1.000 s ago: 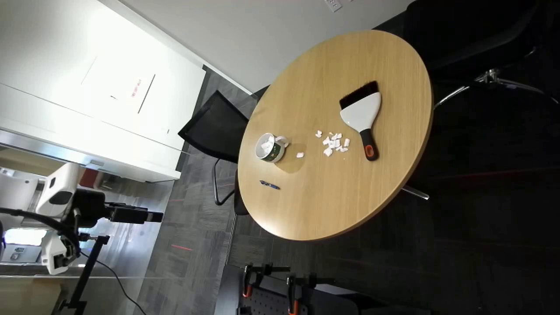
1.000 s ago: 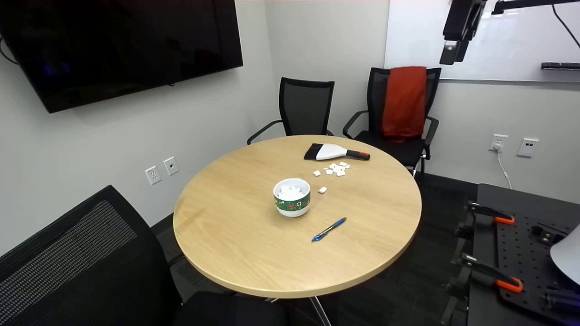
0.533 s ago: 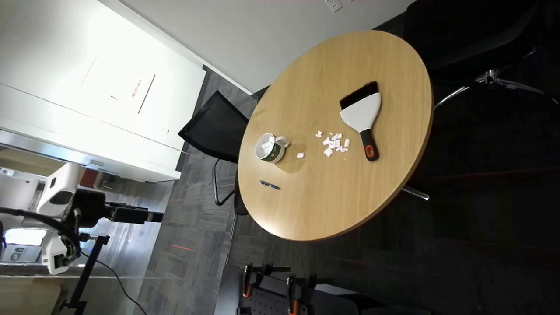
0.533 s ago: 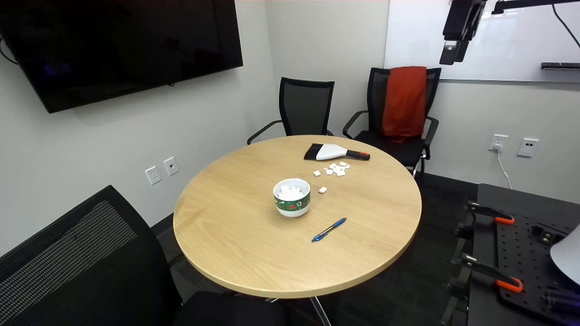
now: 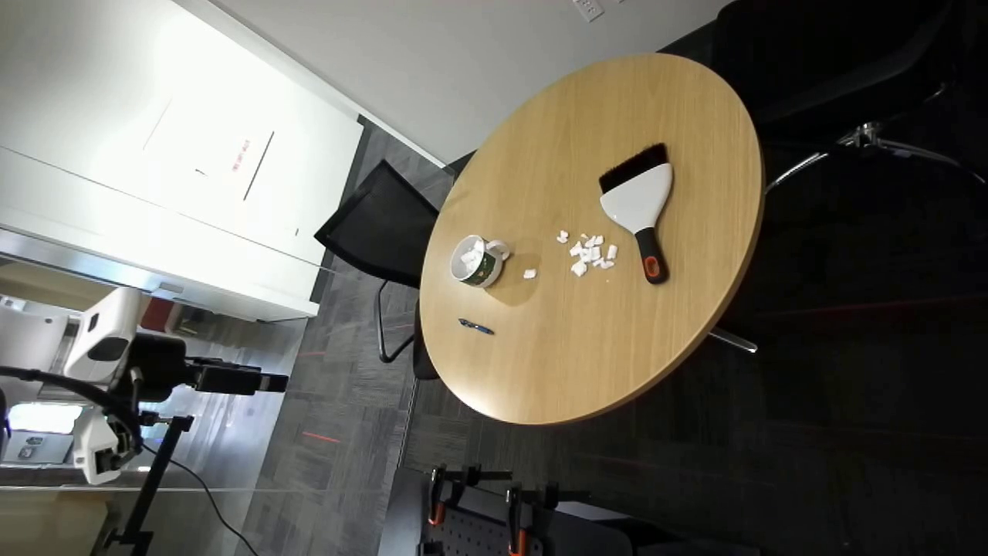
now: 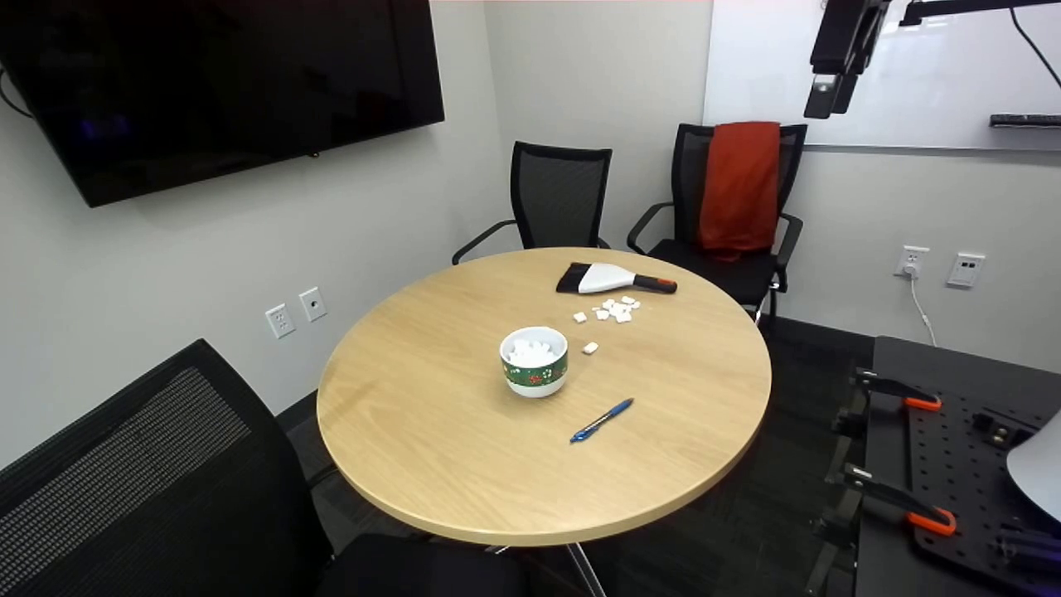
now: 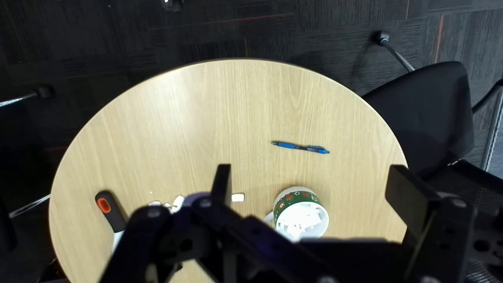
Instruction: Use the pen to stir the contents of the mug, pour the contents of the mug on the table, then sweep them
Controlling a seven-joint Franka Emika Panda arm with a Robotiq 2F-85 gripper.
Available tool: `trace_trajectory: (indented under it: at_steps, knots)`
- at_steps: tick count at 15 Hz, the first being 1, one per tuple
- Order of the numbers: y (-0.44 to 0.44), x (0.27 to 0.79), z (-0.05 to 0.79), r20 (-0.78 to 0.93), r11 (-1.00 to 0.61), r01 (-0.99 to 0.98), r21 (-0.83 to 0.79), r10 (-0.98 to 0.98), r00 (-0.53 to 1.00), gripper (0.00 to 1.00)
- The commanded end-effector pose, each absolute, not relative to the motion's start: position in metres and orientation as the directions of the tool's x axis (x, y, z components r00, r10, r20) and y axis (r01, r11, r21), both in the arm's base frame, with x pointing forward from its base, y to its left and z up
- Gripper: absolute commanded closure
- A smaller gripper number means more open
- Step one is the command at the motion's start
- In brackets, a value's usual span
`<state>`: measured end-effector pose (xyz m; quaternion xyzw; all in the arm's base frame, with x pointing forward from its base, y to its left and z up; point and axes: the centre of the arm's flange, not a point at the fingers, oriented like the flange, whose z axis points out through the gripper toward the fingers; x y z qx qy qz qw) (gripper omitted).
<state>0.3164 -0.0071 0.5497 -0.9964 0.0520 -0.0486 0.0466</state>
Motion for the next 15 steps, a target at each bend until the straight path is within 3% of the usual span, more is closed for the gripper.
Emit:
trace_trajectory:
  at_steps: [1,11,15]
  knots:
    - [-0.007,0.316,0.55,0.092,-0.99,-0.099,-0.098,-0.108,0.99,0.0]
    - [0.002,0.363,0.483,0.134,-0.876,-0.471,-0.104,-0.481,0.866,0.0]
    - [-0.001,0.359,0.471,0.119,-0.885,-0.459,-0.078,-0.465,0.877,0.0]
